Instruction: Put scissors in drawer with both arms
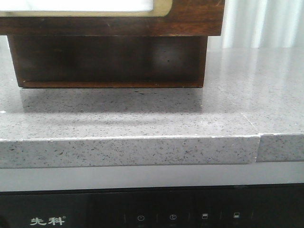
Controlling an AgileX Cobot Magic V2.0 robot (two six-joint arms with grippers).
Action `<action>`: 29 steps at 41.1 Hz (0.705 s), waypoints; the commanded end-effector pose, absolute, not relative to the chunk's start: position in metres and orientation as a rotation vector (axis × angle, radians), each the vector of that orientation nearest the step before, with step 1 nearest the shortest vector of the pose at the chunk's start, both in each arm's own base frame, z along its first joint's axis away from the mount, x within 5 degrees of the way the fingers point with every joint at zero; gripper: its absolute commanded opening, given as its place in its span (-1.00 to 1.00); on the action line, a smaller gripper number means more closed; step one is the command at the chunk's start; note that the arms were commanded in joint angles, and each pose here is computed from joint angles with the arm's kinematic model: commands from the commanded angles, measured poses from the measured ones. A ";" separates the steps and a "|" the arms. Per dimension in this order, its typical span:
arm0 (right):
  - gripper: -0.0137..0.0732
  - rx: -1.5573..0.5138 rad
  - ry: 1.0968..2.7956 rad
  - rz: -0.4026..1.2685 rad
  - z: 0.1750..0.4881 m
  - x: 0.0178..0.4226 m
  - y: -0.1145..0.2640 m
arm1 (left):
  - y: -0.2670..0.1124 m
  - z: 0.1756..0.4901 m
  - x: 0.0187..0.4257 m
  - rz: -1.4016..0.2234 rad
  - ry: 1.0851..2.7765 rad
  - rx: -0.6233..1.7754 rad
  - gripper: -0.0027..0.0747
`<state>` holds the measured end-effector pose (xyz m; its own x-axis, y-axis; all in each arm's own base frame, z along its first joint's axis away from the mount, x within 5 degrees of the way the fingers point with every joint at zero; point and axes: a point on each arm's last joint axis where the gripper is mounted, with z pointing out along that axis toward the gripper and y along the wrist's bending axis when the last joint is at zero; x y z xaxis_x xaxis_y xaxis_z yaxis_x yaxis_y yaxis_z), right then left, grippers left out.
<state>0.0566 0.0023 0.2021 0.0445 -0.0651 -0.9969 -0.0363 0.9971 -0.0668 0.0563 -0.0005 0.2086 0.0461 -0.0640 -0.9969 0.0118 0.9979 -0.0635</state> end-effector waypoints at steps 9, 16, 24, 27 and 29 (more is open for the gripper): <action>-0.84 -0.092 1.433 -0.017 0.210 0.055 0.003 | -0.001 0.209 0.055 -0.073 1.444 -0.049 -0.98; -0.84 -0.079 1.431 -0.031 0.210 0.055 0.002 | -0.001 0.209 0.055 -0.073 1.444 -0.049 -0.98; -0.84 -0.078 1.430 -0.031 0.210 0.055 0.002 | -0.001 0.209 0.055 -0.073 1.444 -0.049 -0.98; -0.84 -0.076 1.428 -0.029 0.210 0.055 0.002 | -0.001 0.209 0.055 -0.073 1.444 -0.049 -0.98; -0.84 -0.065 1.420 -0.019 0.211 0.054 0.002 | -0.001 0.209 0.055 -0.073 1.444 -0.049 -0.98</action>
